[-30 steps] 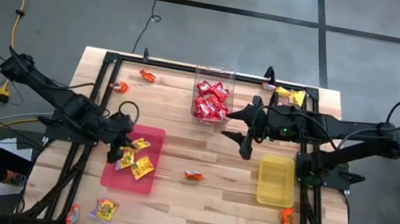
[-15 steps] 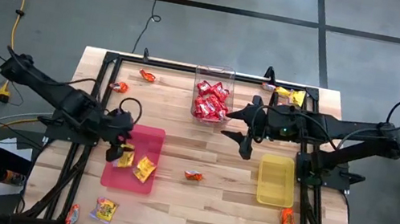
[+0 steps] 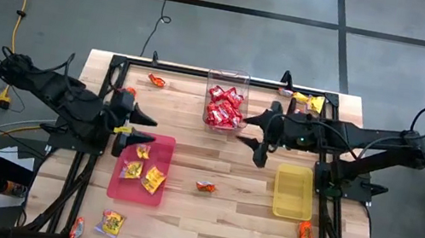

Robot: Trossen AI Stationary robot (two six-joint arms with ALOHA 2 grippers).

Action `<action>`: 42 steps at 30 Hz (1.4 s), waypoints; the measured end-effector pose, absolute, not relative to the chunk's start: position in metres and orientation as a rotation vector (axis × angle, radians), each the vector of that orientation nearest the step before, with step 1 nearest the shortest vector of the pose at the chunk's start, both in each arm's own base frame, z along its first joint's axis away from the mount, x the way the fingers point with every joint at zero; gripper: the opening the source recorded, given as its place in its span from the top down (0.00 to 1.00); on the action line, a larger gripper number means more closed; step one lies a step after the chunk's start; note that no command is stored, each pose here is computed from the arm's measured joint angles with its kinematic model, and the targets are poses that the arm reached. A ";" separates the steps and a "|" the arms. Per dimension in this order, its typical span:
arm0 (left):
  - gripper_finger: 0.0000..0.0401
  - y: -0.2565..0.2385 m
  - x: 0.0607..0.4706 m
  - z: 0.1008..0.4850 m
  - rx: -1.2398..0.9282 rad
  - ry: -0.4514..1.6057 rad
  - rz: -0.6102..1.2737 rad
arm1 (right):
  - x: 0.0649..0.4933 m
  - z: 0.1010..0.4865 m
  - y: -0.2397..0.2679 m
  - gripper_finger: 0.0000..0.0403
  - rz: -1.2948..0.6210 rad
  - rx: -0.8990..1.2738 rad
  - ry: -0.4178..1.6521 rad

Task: Sort candy
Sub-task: Put the yellow candy into the pink bin

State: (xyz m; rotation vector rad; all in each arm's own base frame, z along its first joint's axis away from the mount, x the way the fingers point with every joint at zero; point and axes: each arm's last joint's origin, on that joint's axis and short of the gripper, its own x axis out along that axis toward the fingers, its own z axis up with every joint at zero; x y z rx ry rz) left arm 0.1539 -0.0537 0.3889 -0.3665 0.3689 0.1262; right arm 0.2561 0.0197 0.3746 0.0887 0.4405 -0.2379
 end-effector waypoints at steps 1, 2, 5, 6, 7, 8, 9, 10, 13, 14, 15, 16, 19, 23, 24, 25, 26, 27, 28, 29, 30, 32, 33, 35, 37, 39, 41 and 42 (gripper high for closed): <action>0.43 -0.053 0.154 0.390 -0.357 0.356 0.140 | 0.254 0.371 0.017 0.36 -0.308 0.118 0.466; 0.43 -0.053 0.155 0.390 -0.344 0.350 0.155 | 0.251 0.367 0.013 0.36 -0.382 0.140 0.502; 0.43 -0.052 0.157 0.389 -0.301 0.340 0.198 | 0.237 0.351 -0.007 0.36 -0.609 0.226 0.653; 0.43 -0.052 0.157 0.389 -0.291 0.333 0.215 | 0.232 0.346 -0.017 0.36 -0.686 0.270 0.701; 0.43 -0.052 0.158 0.389 -0.283 0.323 0.234 | 0.228 0.341 -0.029 0.36 -0.767 0.313 0.748; 0.43 -0.051 0.158 0.390 -0.274 0.315 0.253 | 0.223 0.337 -0.042 0.36 -0.843 0.345 0.792; 0.43 -0.051 0.159 0.389 -0.266 0.311 0.271 | 0.219 0.333 -0.056 0.36 -0.909 0.369 0.830; 0.43 -0.051 0.159 0.389 -0.255 0.307 0.286 | 0.216 0.330 -0.071 0.36 -0.963 0.390 0.857; 0.43 -0.050 0.160 0.390 -0.240 0.292 0.303 | 0.209 0.319 -0.121 0.36 -1.037 0.428 0.938; 0.43 -0.051 0.160 0.390 -0.239 0.294 0.302 | 0.207 0.313 -0.139 0.36 -1.056 0.442 0.962; 0.43 -0.051 0.160 0.390 -0.239 0.295 0.301 | 0.205 0.305 -0.157 0.36 -1.076 0.457 0.991; 0.43 -0.051 0.160 0.390 -0.243 0.294 0.302 | 0.201 0.297 -0.174 0.36 -1.103 0.474 1.027; 0.43 -0.051 0.160 0.390 -0.247 0.293 0.302 | 0.188 0.268 -0.221 0.36 -1.168 0.557 1.110; 0.43 -0.051 0.160 0.390 -0.247 0.293 0.302 | 0.171 0.230 -0.265 0.36 -1.187 0.703 1.172; 0.43 -0.051 0.160 0.390 -0.247 0.293 0.302 | 0.168 0.220 -0.273 0.36 -1.183 0.734 1.189; 0.43 -0.051 0.160 0.390 -0.247 0.293 0.302 | 0.165 0.211 -0.279 0.36 -1.181 0.759 1.205; 0.43 -0.051 0.160 0.390 -0.248 0.293 0.302 | 0.163 0.203 -0.284 0.36 -1.180 0.783 1.219; 0.43 -0.051 0.160 0.390 -0.247 0.293 0.302 | 0.162 0.195 -0.289 0.36 -1.182 0.804 1.230; 0.43 -0.051 0.160 0.390 -0.247 0.293 0.302 | 0.161 0.189 -0.292 0.36 -1.184 0.819 1.239; 0.43 -0.051 0.160 0.390 -0.247 0.293 0.302 | 0.161 0.182 -0.295 0.36 -1.182 0.836 1.241; 0.43 -0.051 0.160 0.390 -0.247 0.293 0.302 | 0.161 0.177 -0.298 0.36 -1.181 0.844 1.244; 0.43 -0.051 0.160 0.390 -0.247 0.294 0.303 | 0.164 0.168 -0.302 0.36 -1.177 0.847 1.248; 0.43 -0.051 0.160 0.390 -0.248 0.293 0.302 | 0.164 0.164 -0.303 0.36 -1.178 0.846 1.247; 0.43 -0.051 0.160 0.390 -0.249 0.293 0.303 | 0.166 0.159 -0.305 0.36 -1.176 0.846 1.249; 0.43 -0.051 0.160 0.390 -0.256 0.292 0.304 | 0.166 0.155 -0.306 0.36 -1.173 0.849 1.262; 0.43 -0.051 0.160 0.390 -0.257 0.292 0.305 | 0.166 0.154 -0.306 0.38 -1.157 0.834 1.276; 0.43 -0.051 0.160 0.390 -0.257 0.292 0.305 | 0.166 0.154 -0.306 0.45 -1.141 0.818 1.288; 0.43 -0.051 0.160 0.390 -0.257 0.292 0.305 | 0.166 0.154 -0.306 0.50 -1.137 0.816 1.294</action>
